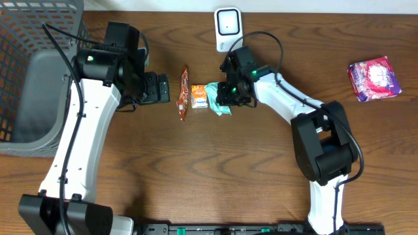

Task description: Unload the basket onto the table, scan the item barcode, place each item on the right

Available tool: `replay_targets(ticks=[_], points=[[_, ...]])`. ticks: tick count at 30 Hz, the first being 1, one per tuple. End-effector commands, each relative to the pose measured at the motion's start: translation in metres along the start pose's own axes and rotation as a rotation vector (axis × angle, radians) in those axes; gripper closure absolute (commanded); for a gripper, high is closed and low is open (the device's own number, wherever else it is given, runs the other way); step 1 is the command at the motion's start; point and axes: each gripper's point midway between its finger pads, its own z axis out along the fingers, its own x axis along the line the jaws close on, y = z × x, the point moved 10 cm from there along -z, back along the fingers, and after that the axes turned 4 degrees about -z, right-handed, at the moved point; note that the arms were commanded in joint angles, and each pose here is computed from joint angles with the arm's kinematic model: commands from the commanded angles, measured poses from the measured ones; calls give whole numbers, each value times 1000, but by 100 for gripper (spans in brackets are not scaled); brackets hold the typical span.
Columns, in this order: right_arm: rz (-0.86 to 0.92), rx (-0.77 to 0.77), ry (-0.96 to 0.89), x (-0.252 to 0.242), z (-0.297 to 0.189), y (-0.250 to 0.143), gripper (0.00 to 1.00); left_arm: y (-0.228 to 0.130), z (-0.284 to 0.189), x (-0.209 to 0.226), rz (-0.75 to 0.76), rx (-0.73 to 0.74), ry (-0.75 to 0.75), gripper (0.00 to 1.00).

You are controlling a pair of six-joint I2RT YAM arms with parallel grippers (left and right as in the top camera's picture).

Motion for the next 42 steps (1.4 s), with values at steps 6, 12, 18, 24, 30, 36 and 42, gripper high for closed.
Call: replay_targets(ticks=[6, 12, 18, 24, 30, 36, 42], points=[[125, 57, 565, -22, -42, 14, 99, 0, 1, 1, -6, 4, 12, 2], [317, 133, 746, -52, -70, 4, 98, 0, 1, 1, -6, 4, 12, 2], [495, 230, 852, -59, -86, -10, 99, 0, 1, 1, -6, 4, 12, 2], [505, 239, 853, -59, -86, -11, 98, 0, 1, 1, -6, 4, 12, 2], [499, 235, 831, -60, -85, -11, 98, 0, 1, 1, -6, 4, 12, 2], [484, 223, 785, -63, -82, -10, 99, 0, 1, 1, -6, 4, 12, 2], [442, 186, 695, -68, -77, -7, 99, 0, 1, 1, -6, 4, 12, 2]])
